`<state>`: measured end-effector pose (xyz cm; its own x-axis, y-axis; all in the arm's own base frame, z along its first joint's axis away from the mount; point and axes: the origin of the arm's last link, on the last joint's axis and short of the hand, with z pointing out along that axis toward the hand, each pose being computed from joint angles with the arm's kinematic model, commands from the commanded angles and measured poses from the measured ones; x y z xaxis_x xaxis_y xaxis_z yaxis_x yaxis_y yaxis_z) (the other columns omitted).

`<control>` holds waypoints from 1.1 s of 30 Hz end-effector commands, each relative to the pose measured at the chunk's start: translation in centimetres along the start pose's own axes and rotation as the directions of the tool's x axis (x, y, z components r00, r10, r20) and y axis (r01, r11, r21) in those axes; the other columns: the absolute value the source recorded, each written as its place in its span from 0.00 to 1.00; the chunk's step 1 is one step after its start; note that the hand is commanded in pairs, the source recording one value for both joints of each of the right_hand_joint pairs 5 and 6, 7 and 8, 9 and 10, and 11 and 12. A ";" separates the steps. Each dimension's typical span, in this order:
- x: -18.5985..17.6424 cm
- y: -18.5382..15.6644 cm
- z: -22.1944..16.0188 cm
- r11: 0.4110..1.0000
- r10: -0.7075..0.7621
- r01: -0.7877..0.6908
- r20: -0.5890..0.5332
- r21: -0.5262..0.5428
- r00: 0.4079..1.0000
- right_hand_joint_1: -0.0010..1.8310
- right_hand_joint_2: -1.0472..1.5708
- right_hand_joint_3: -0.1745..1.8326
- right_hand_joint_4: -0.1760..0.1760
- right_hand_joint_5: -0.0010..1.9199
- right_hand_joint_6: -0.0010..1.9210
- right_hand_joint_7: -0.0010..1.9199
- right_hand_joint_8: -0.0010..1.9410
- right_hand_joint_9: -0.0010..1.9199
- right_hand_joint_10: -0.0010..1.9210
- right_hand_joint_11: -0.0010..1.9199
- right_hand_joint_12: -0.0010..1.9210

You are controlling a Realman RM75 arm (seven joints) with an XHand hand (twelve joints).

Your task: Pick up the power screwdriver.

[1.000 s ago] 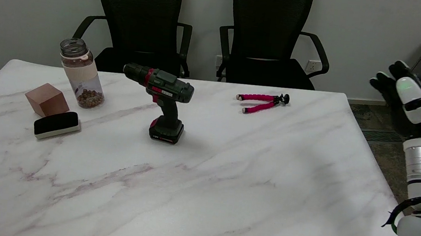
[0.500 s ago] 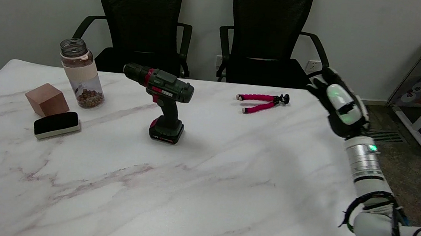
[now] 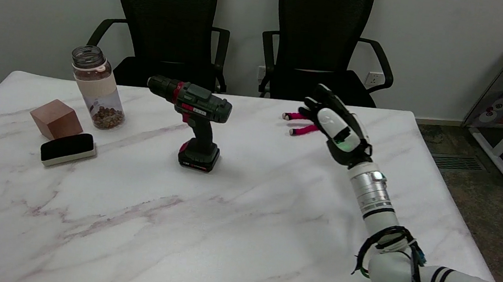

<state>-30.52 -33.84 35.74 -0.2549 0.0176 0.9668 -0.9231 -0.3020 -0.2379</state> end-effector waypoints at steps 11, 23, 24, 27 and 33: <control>-9.9 3.3 1.4 0.996 0.001 0.022 0.269 -0.082 0.963 0.48 0.42 0.53 0.35 0.11 0.11 0.11 0.11 0.16 0.16 0.26 0.26; -9.5 6.5 3.2 0.984 -0.099 0.129 0.228 -0.123 0.969 0.48 0.35 0.52 0.47 0.09 0.09 0.09 0.09 0.10 0.10 0.14 0.14; -9.8 6.6 3.3 0.982 -0.114 0.145 0.236 -0.119 0.965 0.47 0.35 0.51 0.47 0.09 0.09 0.09 0.09 0.10 0.10 0.14 0.14; -10.6 6.9 3.7 0.971 -0.179 0.212 0.251 -0.110 0.951 0.47 0.35 0.51 0.51 0.09 0.09 0.09 0.09 0.10 0.10 0.13 0.13; -11.8 7.2 4.8 0.944 -0.279 0.315 0.272 -0.097 0.921 0.47 0.32 0.52 0.57 0.08 0.08 0.08 0.08 0.10 0.10 0.13 0.13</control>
<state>-32.37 -37.98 26.14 -0.1036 -0.1673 0.9805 -0.9695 -0.2032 -0.1372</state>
